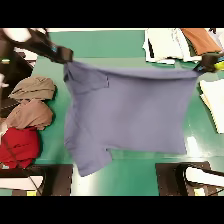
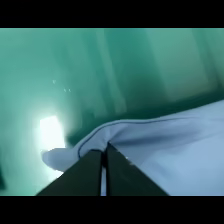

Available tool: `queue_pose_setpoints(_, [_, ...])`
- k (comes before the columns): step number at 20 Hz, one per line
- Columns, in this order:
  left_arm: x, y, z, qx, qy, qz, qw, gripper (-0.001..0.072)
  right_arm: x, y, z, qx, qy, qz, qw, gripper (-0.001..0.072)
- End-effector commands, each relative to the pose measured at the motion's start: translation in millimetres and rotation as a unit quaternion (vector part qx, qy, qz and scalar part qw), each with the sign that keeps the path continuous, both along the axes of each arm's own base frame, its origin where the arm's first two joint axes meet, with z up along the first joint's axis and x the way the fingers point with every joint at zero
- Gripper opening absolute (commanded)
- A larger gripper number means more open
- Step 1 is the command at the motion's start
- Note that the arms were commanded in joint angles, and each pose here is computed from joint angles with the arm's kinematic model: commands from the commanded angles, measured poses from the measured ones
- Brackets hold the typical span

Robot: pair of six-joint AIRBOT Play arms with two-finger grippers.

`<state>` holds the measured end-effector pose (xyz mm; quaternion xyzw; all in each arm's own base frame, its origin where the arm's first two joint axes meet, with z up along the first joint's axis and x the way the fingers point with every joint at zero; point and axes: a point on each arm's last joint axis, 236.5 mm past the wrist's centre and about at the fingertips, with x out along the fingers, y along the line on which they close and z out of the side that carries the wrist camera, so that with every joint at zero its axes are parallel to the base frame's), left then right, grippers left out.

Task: Fold the shirts.

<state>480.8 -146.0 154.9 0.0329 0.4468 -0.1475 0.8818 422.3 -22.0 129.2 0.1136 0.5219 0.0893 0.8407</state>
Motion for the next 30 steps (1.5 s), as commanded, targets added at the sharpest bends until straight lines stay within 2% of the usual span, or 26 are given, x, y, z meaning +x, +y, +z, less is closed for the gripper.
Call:
queue_pose_setpoints(1, [38.5, 1.8, -79.1, -0.007, 0.045, 0.023, 0.999, 0.0026, 35.4, 3.2, -66.9, 0.013, 0.034, -0.002, 0.999, 0.0014])
queue_pose_setpoints(5, [38.9, 20.7, -86.5, -0.009, 0.063, 0.038, 0.997, 0.0025, 54.3, 0.2, -60.4, 0.009, 0.035, 0.016, 0.999, 0.0014])
queue_pose_setpoints(8, [-3.9, 24.7, -111.4, 0.013, 0.158, 0.012, 0.987, 0.0026, 29.6, -4.9, -65.1, -0.005, 0.067, 0.034, 0.997, 0.0014])
queue_pose_setpoints(14, [-25.5, 11.5, -173.1, -0.023, 0.209, 0.023, 0.977, 0.0027, 0.1, -3.4, -123.2, 0.0, 0.108, 0.01, 0.994, 0.0017])
queue_pose_setpoints(15, [-27.4, 11.9, -178.0, -0.024, 0.213, 0.028, 0.976, 0.0114, -2.3, -1.7, -129.2, 0.005, 0.114, 0.007, 0.994, 0.0053])
queue_pose_setpoints(16, [-28.3, 12.1, -179.2, -0.024, 0.215, 0.029, 0.976, 0.0453, -3.2, -1.8, -131.6, 0.005, 0.115, 0.005, 0.993, 0.0252])
queue_pose_setpoints(17, [-30.4, 12.9, -178.4, -0.023, 0.22, 0.032, 0.975, 0.0545, -4.6, -1.4, -130.8, 0.008, 0.119, 0.001, 0.993, 0.0375])
queue_pose_setpoints(21, [-55.0, 17.9, -149.1, -0.013, 0.236, 0.021, 0.971, 0.054, -22.9, -0.4, -96.7, 0.002, 0.109, 0.007, 0.994, 0.0375])
queue_pose_setpoints(23, [-90.4, 26.7, -137.7, -0.015, 0.231, 0.034, 0.972, 0.054, -41.6, 4.5, -72.0, -0.004, 0.086, 0.008, 0.996, 0.0375])
queue_pose_setpoints(27, [-203.3, 45.6, -176.5, -0.018, 0.294, 0.071, 0.953, 0.0541, -67.9, 15.2, -59.6, -0.008, 0.052, 0.004, 0.999, 0.0375])
queue_pose_setpoints(30, [-274.4, 47.1, -200.1, -0.046, 0.332, 0.104, 0.937, 0.0541, -76.9, 15.9, -61.9, -0.013, 0.028, -0.009, 0.999, 0.0375])
